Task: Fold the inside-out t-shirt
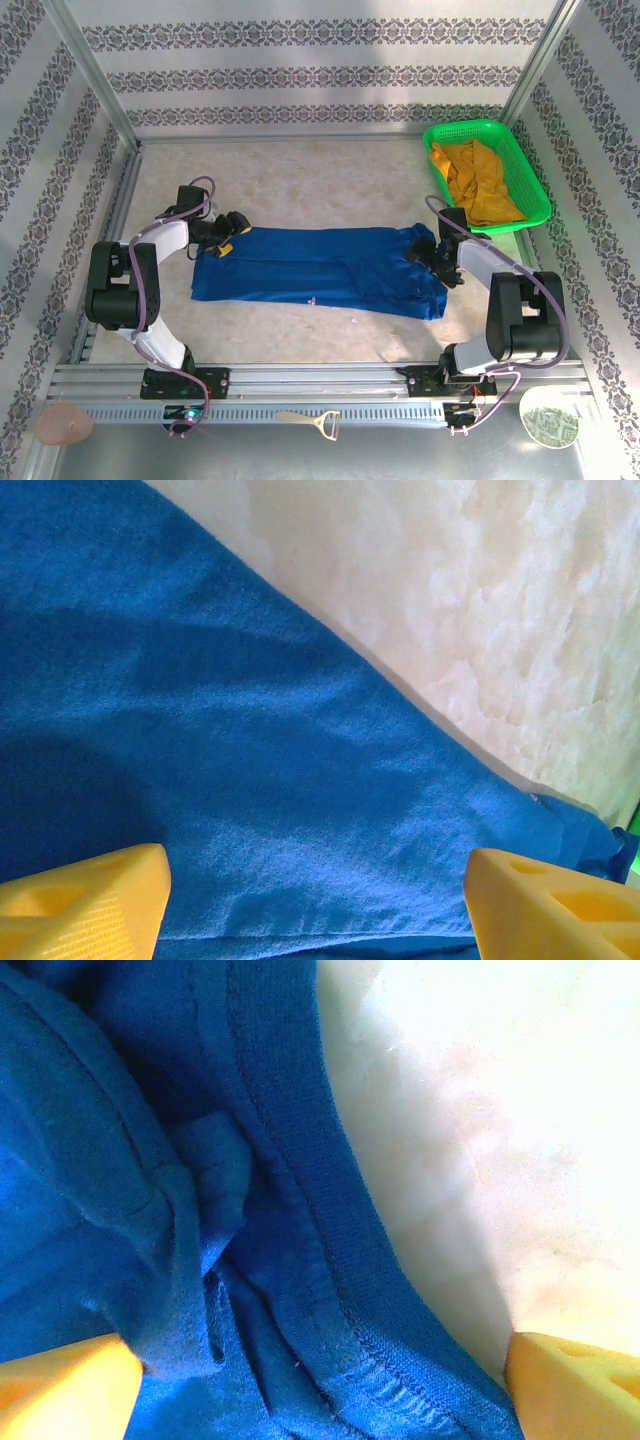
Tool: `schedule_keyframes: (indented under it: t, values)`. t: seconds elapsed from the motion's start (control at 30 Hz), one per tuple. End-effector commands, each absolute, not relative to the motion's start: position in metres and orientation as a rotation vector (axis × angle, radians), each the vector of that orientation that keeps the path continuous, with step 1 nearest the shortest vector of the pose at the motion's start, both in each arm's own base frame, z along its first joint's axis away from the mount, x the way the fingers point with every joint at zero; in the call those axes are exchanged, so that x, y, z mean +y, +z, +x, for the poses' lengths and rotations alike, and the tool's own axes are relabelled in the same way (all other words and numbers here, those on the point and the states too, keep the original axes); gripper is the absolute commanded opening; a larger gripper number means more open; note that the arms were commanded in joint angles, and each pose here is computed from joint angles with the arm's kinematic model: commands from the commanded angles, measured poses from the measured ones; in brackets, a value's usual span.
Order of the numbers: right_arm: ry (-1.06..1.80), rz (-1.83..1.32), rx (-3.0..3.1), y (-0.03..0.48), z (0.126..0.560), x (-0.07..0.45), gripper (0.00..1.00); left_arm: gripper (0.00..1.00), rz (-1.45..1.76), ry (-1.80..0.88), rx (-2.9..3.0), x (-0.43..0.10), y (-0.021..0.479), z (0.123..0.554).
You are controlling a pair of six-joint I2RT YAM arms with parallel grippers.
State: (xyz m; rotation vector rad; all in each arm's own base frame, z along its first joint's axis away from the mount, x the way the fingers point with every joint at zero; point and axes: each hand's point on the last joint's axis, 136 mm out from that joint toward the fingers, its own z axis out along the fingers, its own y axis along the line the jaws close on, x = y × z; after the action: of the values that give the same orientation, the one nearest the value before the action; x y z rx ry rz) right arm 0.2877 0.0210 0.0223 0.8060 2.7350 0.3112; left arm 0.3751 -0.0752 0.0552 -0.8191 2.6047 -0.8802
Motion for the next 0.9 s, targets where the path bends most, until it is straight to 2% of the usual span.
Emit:
schedule_keyframes:
  t: [0.0,0.33,0.53,0.7,0.87]
  values:
    - [0.598,0.69,2.718,0.023,0.289,0.059,0.92,0.78,-0.794,-0.879,2.578,-0.079,0.063,0.375]
    - [0.664,0.561,2.653,0.04,0.281,0.067,0.87,0.78,-0.79,-0.866,2.581,-0.079,0.065,0.373]
    - [0.48,0.543,2.644,0.048,0.282,0.046,0.88,0.78,-0.789,-0.863,2.578,-0.079,0.067,0.373]
    - [0.275,0.649,2.665,0.043,0.286,0.021,0.93,0.78,-0.788,-0.864,2.579,-0.079,0.069,0.373]
    - [0.305,0.631,2.704,0.034,0.296,0.03,0.93,0.78,-0.78,-0.86,2.583,-0.079,0.07,0.374]
